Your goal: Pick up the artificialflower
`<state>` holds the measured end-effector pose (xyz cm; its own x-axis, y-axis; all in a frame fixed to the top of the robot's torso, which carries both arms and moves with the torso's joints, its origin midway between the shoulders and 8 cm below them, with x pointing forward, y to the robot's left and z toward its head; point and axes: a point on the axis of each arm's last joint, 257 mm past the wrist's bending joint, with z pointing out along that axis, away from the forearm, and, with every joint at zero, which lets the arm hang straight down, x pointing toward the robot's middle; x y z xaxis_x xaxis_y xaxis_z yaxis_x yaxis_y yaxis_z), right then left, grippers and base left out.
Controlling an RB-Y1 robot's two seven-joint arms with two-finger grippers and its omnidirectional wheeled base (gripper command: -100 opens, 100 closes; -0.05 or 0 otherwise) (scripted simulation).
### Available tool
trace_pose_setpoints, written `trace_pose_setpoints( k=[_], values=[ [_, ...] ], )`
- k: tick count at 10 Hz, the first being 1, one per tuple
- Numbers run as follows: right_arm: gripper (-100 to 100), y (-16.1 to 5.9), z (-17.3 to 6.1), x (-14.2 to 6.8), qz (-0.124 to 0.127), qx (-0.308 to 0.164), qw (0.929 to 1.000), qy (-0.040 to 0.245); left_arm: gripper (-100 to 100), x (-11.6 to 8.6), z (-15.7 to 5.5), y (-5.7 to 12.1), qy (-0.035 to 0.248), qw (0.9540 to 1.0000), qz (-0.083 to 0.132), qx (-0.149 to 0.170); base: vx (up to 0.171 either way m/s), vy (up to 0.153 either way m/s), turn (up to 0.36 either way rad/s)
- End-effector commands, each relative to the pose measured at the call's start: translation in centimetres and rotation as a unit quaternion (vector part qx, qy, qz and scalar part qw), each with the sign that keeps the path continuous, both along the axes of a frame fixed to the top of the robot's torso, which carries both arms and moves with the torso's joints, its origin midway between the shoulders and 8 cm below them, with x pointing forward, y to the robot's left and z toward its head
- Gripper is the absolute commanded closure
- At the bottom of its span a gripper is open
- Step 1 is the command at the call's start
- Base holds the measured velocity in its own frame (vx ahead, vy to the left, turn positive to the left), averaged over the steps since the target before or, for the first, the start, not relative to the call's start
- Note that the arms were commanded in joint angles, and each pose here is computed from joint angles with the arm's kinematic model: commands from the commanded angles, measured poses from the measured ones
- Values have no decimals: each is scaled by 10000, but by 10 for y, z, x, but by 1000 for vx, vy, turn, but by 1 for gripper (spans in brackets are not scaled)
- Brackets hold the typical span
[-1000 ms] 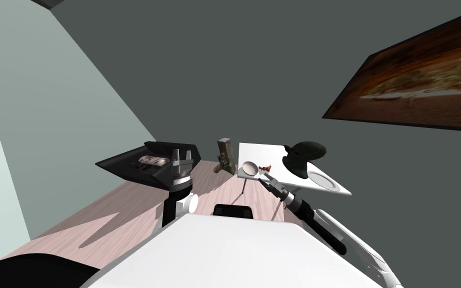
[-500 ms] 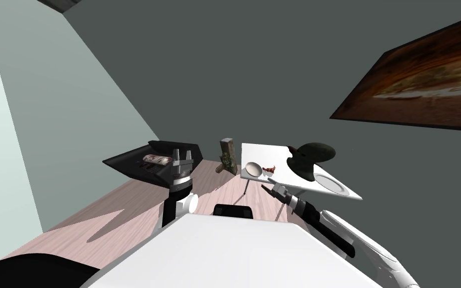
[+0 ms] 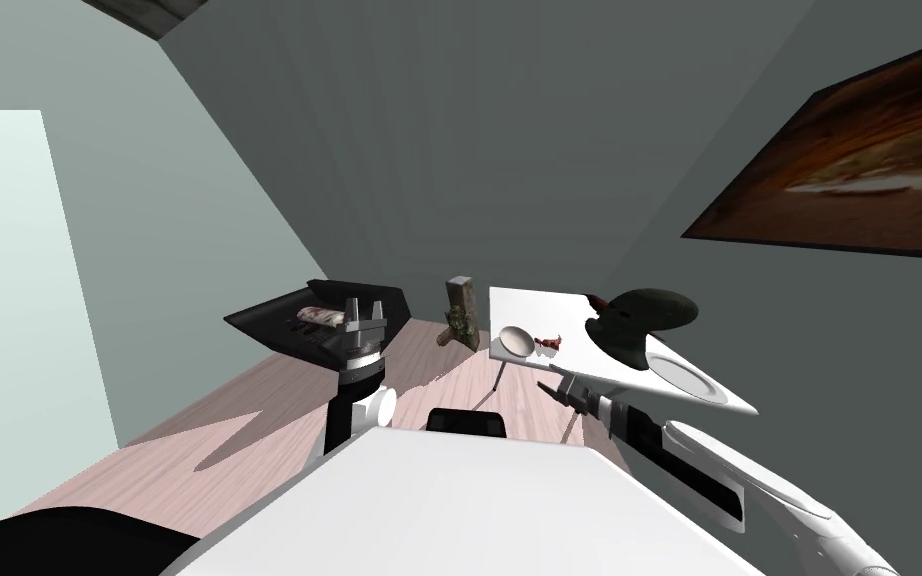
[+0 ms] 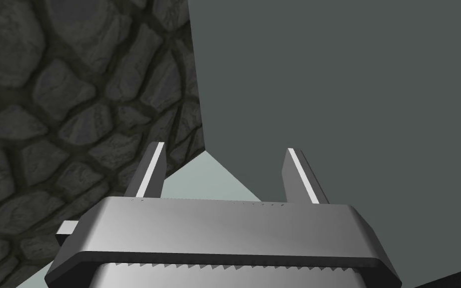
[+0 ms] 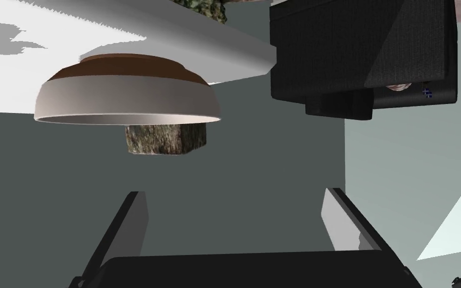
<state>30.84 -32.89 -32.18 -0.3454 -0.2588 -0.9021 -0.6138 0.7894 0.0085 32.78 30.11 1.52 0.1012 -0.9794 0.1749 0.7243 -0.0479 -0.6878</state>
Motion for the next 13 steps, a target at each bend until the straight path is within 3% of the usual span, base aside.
trace_pose_setpoints(
  k=[1,2,3,4,5,6,8,10,12,13],
  values=[
    [-100,-30,-18,-7,58,-577,9982,156,0,0,0,0,0,10000,0,0,15,78,99],
    [-100,-36,-17,-7,89,-670,9976,178,0,0,0,0,0,10000,0,0,15,61,37],
    [-100,-62,-30,-14,109,-1095,9935,298,0,0,0,0,0,10000,0,0,31,77,79],
    [-100,-67,-28,-14,157,-1194,9922,312,0,0,0,0,0,10000,0,0,25,65,50],
    [-100,-95,-38,-20,187,-1629,9855,427,0,0,0,0,0,10000,0,0,27,68,106],
    [-100,-99,-36,-20,219,-1694,9843,435,0,0,0,0,0,10000,0,0,26,56,40],
    [-100,-155,-45,-32,305,-2532,9649,632,0,0,0,0,0,10000,0,0,27,88,126],
    [-100,-162,-42,-32,318,-2610,9626,651,0,0,0,0,0,10000,0,0,26,47,10],
    [-100,-218,-41,-43,382,-3373,9370,827,0,0,0,0,0,10000,0,0,35,57,139],
    [-100,-220,-40,-43,383,-3395,9361,833,0,0,0,0,0,10000,0,0,39,55,37]
  ],
)
